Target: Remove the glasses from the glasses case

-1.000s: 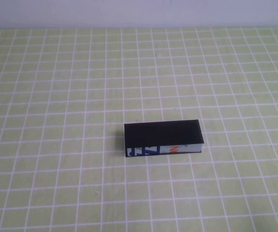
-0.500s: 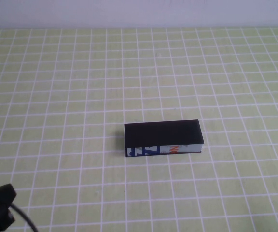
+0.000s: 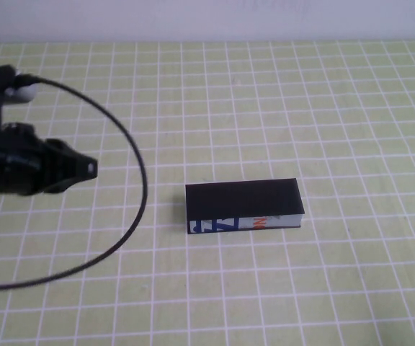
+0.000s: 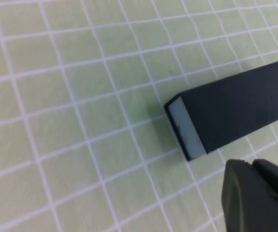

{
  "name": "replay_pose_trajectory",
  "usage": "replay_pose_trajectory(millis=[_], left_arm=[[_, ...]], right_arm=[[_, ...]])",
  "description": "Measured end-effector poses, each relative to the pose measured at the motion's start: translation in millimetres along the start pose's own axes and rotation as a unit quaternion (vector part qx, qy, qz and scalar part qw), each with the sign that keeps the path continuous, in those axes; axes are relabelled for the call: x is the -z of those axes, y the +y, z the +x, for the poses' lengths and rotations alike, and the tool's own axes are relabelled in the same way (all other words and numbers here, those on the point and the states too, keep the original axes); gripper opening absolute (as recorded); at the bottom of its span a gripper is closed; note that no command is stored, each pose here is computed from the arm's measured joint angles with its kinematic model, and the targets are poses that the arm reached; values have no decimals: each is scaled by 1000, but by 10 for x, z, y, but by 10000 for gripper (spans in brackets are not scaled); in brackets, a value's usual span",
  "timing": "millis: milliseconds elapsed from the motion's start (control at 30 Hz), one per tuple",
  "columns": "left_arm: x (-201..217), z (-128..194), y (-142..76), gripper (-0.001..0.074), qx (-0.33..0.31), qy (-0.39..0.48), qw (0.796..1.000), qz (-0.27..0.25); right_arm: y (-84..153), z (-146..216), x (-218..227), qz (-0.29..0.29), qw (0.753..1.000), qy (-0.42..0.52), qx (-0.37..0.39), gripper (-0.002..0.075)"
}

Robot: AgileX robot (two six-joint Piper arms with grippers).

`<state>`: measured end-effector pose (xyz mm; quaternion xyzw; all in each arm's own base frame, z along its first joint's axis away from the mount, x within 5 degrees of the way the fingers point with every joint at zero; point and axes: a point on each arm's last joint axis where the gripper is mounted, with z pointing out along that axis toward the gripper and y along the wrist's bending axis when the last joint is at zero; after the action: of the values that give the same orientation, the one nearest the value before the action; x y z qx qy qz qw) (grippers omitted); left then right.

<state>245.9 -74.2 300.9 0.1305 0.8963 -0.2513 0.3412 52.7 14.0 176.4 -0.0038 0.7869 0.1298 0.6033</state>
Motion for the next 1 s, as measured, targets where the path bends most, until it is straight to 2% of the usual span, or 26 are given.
replay_pose_trajectory(millis=[233,400,500,700,1000], left_arm=[[-967,-428,-50,-4,-51,60,995,60],[-1565,-560,27,-4,-44,95,988,113],[-1866,-560,123,-4,-34,114,985,127],[-2187,-416,268,-4,-24,145,980,131],[-2332,-314,342,-4,-22,160,978,131]], right_arm=[[0,0,0,0,1000,0,0,-18],[0,0,0,0,1000,0,0,-18],[0,0,0,0,1000,0,0,-18],[0,0,0,0,1000,0,0,-18],[3,-52,1,-2,1000,-29,-8,-18]])
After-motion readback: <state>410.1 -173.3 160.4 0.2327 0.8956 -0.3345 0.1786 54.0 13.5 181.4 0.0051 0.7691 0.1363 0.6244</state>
